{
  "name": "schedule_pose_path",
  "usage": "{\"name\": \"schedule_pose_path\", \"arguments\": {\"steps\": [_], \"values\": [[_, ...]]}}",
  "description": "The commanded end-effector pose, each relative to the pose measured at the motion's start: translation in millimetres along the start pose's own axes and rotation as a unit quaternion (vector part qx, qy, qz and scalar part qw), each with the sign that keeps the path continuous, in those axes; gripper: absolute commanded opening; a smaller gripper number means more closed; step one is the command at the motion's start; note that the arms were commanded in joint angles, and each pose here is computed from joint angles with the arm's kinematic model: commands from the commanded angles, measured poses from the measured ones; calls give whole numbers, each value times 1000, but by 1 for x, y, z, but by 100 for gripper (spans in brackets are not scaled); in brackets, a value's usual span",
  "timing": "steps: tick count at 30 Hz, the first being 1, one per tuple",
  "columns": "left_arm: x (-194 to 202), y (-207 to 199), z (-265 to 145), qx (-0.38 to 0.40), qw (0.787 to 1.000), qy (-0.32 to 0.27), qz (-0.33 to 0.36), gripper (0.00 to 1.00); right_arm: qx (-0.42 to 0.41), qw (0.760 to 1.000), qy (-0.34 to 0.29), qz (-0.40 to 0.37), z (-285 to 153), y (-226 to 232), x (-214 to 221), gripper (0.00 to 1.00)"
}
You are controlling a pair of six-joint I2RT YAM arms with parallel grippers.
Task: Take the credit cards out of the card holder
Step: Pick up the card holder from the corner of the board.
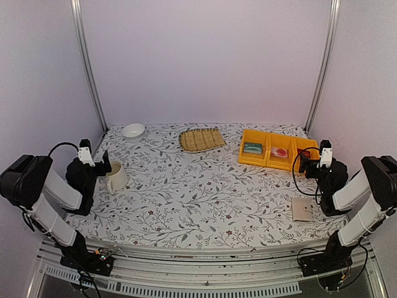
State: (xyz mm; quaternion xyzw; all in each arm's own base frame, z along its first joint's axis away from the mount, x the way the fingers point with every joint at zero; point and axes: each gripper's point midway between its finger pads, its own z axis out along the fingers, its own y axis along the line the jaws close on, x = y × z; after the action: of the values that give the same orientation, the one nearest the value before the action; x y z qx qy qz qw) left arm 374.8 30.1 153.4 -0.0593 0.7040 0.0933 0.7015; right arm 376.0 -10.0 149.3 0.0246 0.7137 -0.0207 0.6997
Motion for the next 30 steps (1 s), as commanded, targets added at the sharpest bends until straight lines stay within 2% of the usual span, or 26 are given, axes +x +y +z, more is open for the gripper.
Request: {"name": "schedule_pose_path", "arguments": {"steps": [1, 5, 7, 9, 12, 17, 20, 22, 25, 28, 30], "values": [[-4, 0, 2, -3, 1000, -3, -2, 98, -2, 1000, -8, 3, 4, 0, -8, 99], [-7, 2, 1, -10, 1000, -8, -2, 99, -4, 1000, -8, 3, 5, -2, -16, 99], [-11, 4, 6, -24, 1000, 7, -1, 98, 23, 1000, 7, 8, 9, -11, -31, 99], [-23, 2, 15, -23, 999, 24, 3, 98, 37, 998, -16, 38, 4, -15, -60, 99], [-55, 0, 23, -21, 999, 19, 26, 98, -9, 998, -19, 54, -5, 0, -98, 99], [-134, -1, 14, -16, 999, -50, 13, 98, -23, 982, 156, 102, -3, 11, -89, 99], [-189, -23, 9, 40, 996, -82, -16, 98, -12, 958, 254, 131, -14, 17, -81, 99], [-220, -50, 3, 87, 991, -96, -18, 98, 9, 943, 311, 119, -28, 20, -75, 99], [-254, -102, -11, 151, 984, -99, 7, 98, 38, 908, 404, 109, -57, 23, -51, 99], [-262, -160, -23, 251, 966, -65, 15, 98, 95, 866, 480, 108, -89, 8, -13, 99], [-262, -194, -35, 320, 946, -43, 6, 98, 110, 840, 517, 119, -108, 7, 13, 99]]}}
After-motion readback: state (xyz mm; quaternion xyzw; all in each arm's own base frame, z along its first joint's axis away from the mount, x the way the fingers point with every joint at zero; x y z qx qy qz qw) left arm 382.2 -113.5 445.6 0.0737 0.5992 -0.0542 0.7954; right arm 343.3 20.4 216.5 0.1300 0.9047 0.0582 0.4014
